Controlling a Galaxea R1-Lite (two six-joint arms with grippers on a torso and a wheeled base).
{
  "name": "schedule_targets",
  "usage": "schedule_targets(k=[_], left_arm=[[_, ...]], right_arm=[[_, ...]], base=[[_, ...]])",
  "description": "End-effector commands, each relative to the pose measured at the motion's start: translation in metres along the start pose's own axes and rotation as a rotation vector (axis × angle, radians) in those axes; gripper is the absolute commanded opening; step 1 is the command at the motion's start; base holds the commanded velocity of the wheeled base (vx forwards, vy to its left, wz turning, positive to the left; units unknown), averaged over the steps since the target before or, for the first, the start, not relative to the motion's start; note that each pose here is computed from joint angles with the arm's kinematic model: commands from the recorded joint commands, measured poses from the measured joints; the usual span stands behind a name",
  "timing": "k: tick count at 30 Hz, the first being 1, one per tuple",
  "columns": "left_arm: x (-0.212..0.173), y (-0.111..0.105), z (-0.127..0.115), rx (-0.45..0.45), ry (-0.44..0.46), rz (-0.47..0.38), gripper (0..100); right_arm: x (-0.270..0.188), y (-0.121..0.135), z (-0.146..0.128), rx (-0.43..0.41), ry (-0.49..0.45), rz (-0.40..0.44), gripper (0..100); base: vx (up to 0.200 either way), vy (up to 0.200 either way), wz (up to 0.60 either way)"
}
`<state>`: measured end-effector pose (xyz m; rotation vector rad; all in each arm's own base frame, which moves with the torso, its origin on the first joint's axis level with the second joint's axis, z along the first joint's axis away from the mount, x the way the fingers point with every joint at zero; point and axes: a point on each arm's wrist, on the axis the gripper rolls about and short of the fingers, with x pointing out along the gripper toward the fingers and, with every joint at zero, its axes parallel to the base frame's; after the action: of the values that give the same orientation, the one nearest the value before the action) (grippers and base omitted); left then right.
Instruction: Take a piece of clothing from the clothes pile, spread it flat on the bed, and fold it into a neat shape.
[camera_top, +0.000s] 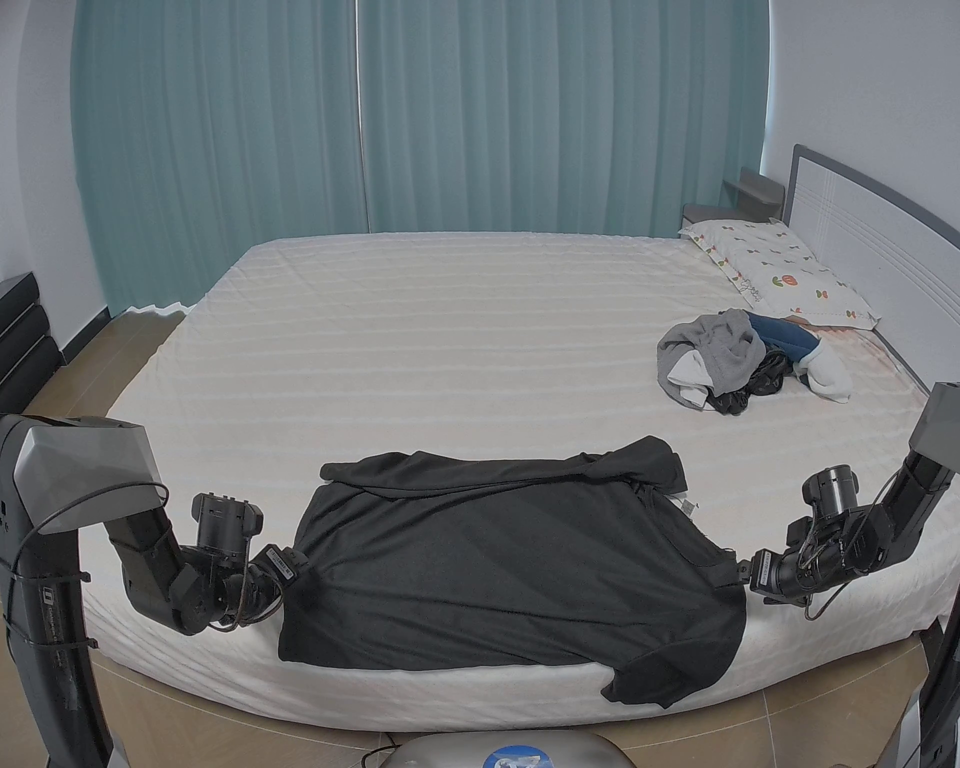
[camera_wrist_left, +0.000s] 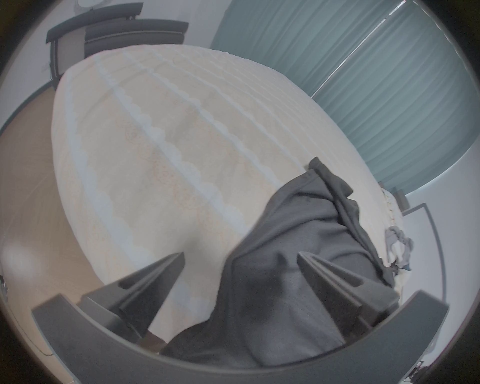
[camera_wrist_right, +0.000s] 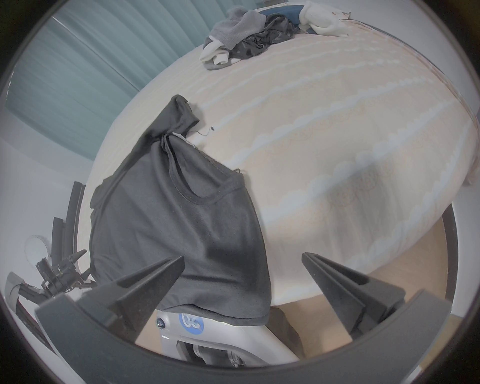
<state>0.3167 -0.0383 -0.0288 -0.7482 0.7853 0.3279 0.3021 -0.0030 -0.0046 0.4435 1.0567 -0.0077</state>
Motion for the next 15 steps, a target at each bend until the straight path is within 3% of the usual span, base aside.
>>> schedule_targets(k=[1, 3, 7, 15], left_arm=[[-0.015, 0.004, 0.012, -0.022, 0.000, -0.060, 100], [-0.027, 0.008, 0.013, -0.015, 0.051, -0.141, 100], [-0.032, 0.008, 0.011, 0.009, 0.055, -0.191, 100], [-0.032, 0.005, 0.016, 0.000, 0.033, -0.214, 100]], right_arm=[[-0.006, 0.003, 0.006, 0.018, -0.040, 0.029, 100], [-0.008, 0.007, 0.012, 0.057, -0.088, 0.078, 100], [-0.008, 0.010, 0.019, 0.116, -0.148, 0.118, 100], [-0.012, 0.014, 0.027, 0.190, -0.202, 0.196, 100]], base=[[0.000, 0.000, 0.00], [0.000, 0.000, 0.00], [0.000, 0.000, 0.00], [0.000, 0.000, 0.00]])
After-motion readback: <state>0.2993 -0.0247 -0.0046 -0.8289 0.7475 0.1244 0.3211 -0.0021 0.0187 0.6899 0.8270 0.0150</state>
